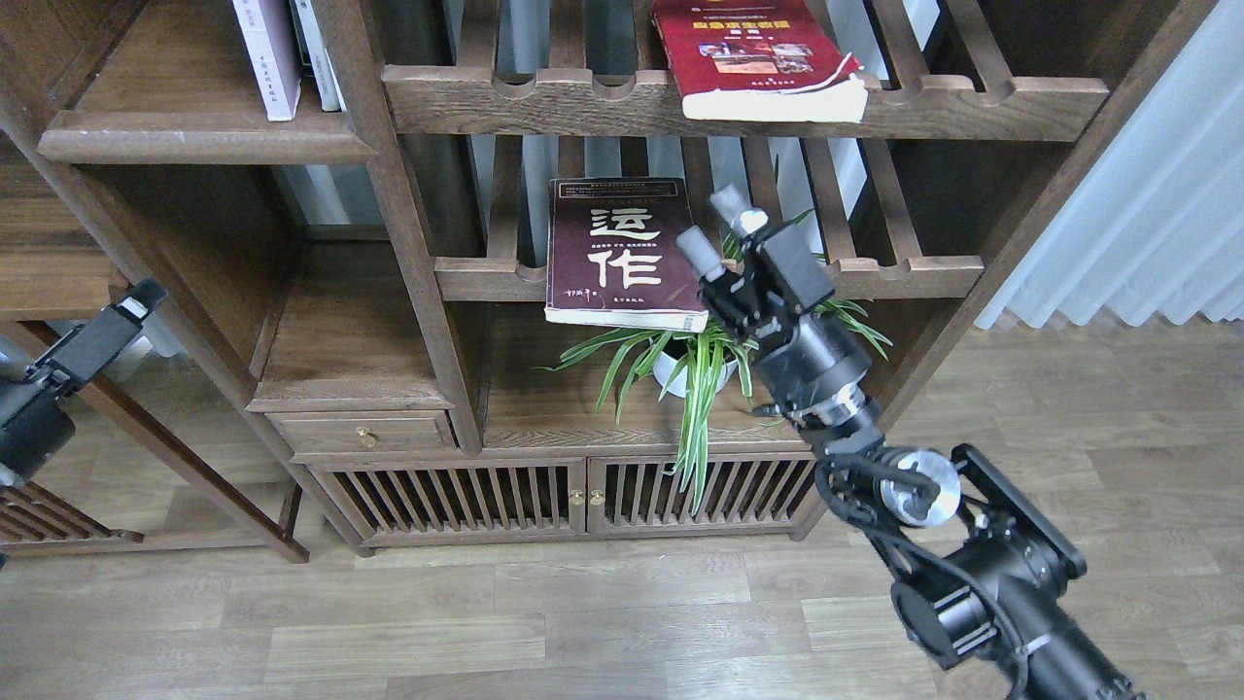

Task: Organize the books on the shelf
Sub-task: 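Reach the right gripper up to the red book on the upper shelf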

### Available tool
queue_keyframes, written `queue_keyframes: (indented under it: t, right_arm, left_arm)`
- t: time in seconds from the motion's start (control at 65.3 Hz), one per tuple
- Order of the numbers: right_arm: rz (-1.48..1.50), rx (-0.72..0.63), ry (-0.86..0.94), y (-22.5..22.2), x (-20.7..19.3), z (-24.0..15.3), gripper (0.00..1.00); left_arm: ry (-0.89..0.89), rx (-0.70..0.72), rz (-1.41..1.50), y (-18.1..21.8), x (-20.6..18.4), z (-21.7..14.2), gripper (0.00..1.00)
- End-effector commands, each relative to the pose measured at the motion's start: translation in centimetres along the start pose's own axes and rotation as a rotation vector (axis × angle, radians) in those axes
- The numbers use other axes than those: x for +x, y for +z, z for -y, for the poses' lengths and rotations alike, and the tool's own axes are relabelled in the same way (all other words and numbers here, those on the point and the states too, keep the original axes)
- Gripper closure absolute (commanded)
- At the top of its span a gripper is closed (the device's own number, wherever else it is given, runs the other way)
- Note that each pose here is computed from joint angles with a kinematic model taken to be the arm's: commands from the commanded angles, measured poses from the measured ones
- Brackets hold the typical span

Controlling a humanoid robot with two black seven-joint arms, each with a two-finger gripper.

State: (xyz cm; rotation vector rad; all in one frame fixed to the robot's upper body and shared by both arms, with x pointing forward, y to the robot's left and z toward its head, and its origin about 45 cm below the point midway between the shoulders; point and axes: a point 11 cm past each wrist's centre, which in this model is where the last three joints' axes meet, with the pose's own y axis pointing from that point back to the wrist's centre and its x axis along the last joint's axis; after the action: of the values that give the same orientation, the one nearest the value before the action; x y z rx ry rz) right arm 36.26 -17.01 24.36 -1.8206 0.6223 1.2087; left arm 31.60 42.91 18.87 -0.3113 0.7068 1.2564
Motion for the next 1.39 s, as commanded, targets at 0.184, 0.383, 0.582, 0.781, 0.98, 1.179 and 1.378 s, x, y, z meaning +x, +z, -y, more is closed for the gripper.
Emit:
queue_keyframes:
  t: [0.184,0.383,0.582,0.781,0.98,1.179,1.378]
  right_arm:
    - [-0.029,0.037,0.123,-2.6,0.3,2.6,0.02]
    - [-0.033,0.064,0.150,-3.9,-0.2,3.9,0.04]
    - [-0.039,0.124,0.192,-5.2,-0.4,5.2,0.10]
    - [-0.020,0.206,0.189,-6.3,-0.7,5.5,0.30]
    - [0.000,0.239,0.169,-6.8,-0.8,5.3,0.61]
    - [0.001,0.233,0.137,-6.1,-0.1,3.7,0.96]
    - [0.020,0.238,0.098,-5.3,-0.6,1.3,0.95]
  left_arm:
    - [0.022,0.009,-0.019,-0.8,0.8,-0.2,0.00]
    - [0.030,0.015,-0.022,-1.0,1.0,-0.2,0.00]
    - [0.029,0.013,-0.024,-1.0,1.0,-0.2,0.00]
    - [0.029,0.012,-0.024,-1.0,1.0,-0.2,0.00]
    - [0.029,0.013,-0.023,-1.0,1.0,-0.2,0.00]
    - [0.031,0.011,-0.023,-0.9,1.0,-0.2,0.00]
    - [0.032,0.017,-0.024,-1.1,1.1,-0.2,0.00]
